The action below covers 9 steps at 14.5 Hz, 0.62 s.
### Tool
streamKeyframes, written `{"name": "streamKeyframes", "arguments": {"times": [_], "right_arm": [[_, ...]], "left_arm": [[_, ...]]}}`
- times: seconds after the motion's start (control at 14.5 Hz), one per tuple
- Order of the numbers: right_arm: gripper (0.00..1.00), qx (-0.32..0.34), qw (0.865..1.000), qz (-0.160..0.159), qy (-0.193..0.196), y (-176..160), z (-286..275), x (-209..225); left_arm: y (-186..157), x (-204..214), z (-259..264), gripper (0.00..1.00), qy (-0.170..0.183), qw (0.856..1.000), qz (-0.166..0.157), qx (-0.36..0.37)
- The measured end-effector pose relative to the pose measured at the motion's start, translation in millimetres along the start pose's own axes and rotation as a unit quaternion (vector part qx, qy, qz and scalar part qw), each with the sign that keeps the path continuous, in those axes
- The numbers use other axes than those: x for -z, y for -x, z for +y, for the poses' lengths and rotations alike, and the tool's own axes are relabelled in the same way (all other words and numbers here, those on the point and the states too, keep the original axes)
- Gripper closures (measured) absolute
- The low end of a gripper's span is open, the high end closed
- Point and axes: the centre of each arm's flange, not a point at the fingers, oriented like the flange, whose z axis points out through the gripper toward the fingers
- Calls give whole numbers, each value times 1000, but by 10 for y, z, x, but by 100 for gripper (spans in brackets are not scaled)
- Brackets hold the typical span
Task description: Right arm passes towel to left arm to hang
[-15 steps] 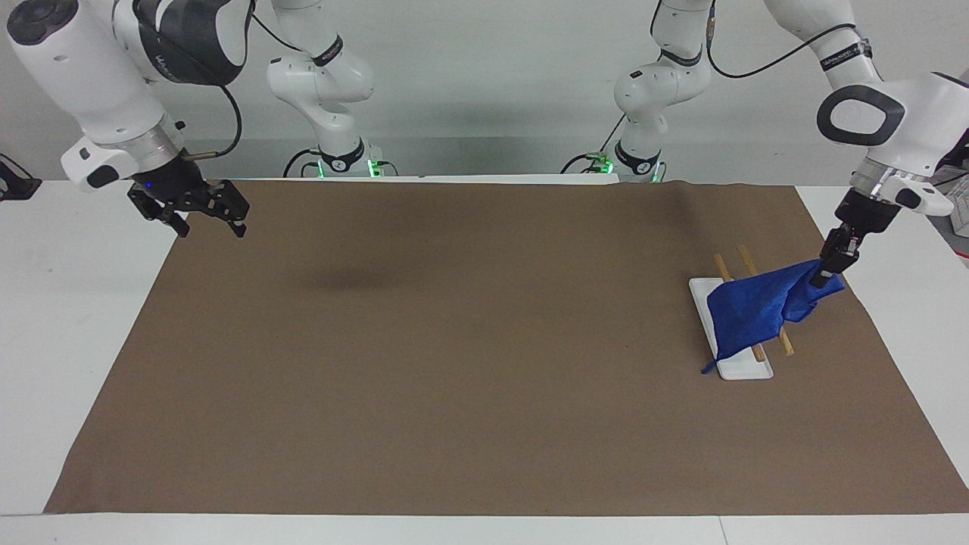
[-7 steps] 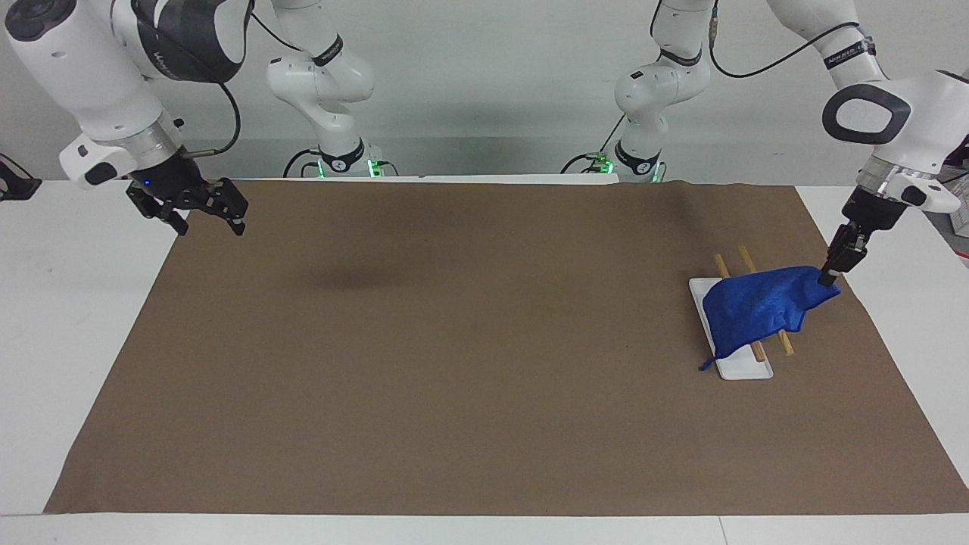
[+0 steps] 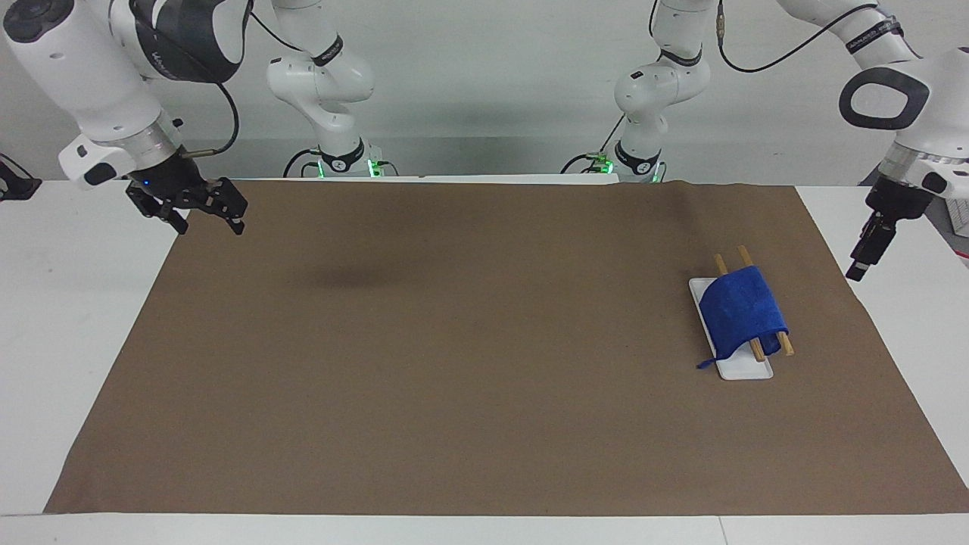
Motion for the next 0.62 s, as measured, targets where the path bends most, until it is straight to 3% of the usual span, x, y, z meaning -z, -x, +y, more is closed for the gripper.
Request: {"name": "streamKeyframes", "arguments": {"times": [0.34, 0.62], "right_arm": [[0, -13, 1000, -11, -2, 50, 145, -99], [0, -26, 1000, -10, -2, 73, 273, -84]], "left_arm": [[400, 447, 966, 0, -80, 984, -88, -133], [867, 655, 1428, 0, -116, 949, -180, -231]]}}
